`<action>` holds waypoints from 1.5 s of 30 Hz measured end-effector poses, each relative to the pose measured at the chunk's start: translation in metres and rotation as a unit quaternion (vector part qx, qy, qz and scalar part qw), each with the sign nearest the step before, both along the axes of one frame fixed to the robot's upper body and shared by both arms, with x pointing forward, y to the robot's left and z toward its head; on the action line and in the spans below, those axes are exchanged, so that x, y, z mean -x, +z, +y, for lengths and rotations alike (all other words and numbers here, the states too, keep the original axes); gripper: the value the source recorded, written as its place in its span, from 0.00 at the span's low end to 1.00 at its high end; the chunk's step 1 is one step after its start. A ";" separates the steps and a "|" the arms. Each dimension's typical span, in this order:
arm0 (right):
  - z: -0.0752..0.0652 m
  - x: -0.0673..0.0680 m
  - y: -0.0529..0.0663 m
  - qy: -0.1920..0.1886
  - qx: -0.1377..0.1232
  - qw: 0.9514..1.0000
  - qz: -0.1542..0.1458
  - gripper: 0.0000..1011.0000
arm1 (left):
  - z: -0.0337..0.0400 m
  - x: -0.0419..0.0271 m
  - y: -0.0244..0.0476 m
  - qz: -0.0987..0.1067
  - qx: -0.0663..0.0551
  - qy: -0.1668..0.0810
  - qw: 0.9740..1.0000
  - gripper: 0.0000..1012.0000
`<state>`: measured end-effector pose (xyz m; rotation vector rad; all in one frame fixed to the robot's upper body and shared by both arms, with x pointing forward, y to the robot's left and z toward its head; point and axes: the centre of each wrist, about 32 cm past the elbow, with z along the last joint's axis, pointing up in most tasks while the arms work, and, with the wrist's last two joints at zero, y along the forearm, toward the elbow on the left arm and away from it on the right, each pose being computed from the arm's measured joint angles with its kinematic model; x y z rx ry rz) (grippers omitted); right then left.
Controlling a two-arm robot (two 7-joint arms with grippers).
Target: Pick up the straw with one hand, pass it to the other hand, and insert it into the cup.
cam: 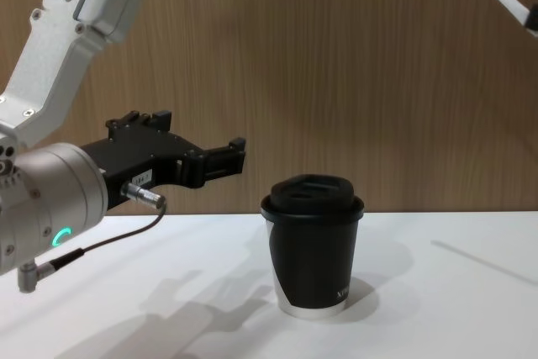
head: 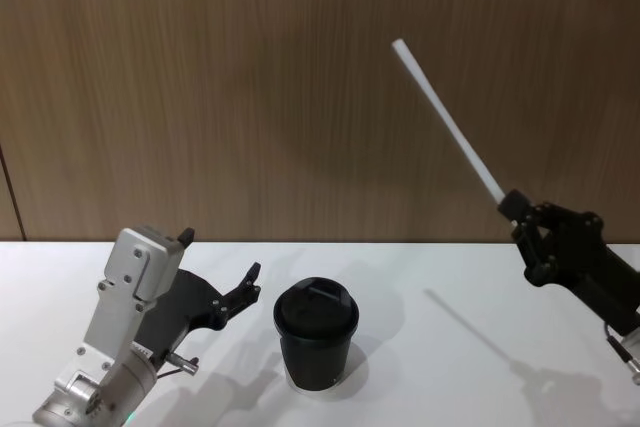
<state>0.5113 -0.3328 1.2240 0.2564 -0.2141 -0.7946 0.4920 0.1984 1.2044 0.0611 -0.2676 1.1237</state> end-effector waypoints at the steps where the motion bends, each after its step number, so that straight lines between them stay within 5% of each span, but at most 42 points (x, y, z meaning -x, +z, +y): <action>1: 0.000 -0.001 0.000 0.005 -0.001 1.000 -0.001 0.00 | 0.0000 0.0000 0.0000 0.000 0.000 0.000 1.000 0.99; 17: 0.011 -0.012 0.009 0.132 -0.018 0.991 -0.022 0.00 | 0.0000 0.0000 0.0000 0.000 0.000 0.000 1.000 0.99; 33: 0.028 -0.026 0.015 0.243 -0.025 0.969 -0.025 0.00 | 0.0004 0.0002 0.0007 0.000 0.000 -0.001 1.000 0.99; 41: 0.032 -0.028 0.017 0.267 -0.026 0.963 -0.025 0.00 | 0.0075 0.0019 0.0085 0.010 0.007 -0.010 1.000 0.99; 45: 0.034 -0.029 0.017 0.276 -0.027 0.960 -0.026 0.00 | 0.0207 0.0045 0.0201 0.032 0.029 -0.027 0.999 0.99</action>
